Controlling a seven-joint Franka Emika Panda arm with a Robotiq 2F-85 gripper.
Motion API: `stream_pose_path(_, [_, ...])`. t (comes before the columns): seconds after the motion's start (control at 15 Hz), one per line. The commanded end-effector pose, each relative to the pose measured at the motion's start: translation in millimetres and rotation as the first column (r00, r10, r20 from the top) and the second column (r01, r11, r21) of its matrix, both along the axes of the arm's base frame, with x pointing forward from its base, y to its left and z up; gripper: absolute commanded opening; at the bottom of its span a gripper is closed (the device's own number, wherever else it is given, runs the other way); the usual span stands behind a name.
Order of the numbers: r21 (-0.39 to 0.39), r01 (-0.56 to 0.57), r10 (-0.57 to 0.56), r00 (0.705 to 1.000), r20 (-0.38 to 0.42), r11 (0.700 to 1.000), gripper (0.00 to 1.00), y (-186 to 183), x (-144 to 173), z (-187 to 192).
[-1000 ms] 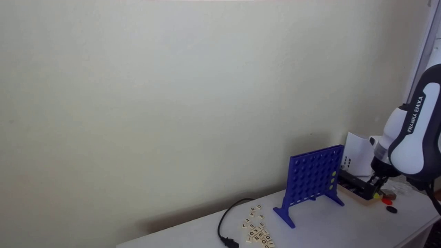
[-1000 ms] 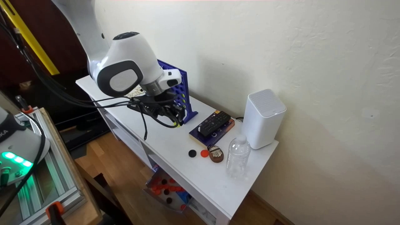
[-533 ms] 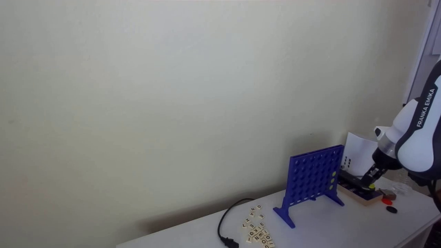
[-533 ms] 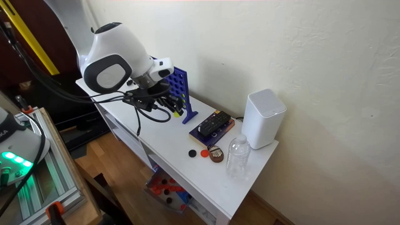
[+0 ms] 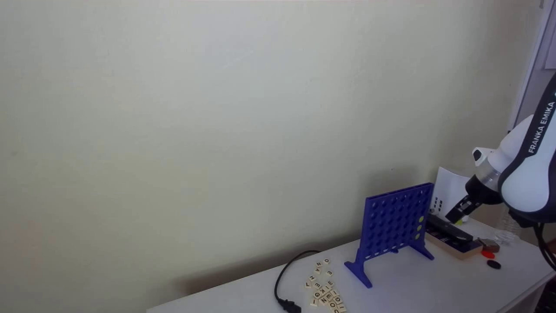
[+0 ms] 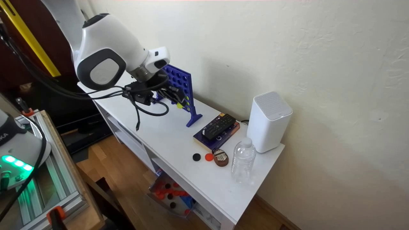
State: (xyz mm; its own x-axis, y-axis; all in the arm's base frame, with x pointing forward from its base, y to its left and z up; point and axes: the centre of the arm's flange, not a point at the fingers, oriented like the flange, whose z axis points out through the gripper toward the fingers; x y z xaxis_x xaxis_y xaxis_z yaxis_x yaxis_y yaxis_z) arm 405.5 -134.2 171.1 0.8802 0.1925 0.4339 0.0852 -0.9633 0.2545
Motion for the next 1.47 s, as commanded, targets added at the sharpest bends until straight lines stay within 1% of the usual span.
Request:
stream_pose_path(0.0, [0.000,-0.005,0.005,0.998,0.056,1.000,0.13,13.3,-10.7,18.4])
stream_pose_path(0.33, [-0.007,-0.022,0.023,0.991,0.131,1.000,0.13,21.6,-14.8,32.5])
stream_pose_path(0.47, [-0.010,-0.030,0.032,0.988,0.152,0.999,0.13,23.7,-11.2,36.3])
stream_pose_path(0.73, [-0.018,-0.043,0.046,0.979,0.200,0.999,0.13,28.8,-13.9,45.6])
stream_pose_path(1.4, [-0.024,-0.052,0.056,0.964,0.258,0.998,0.13,34.8,-23.2,55.8])
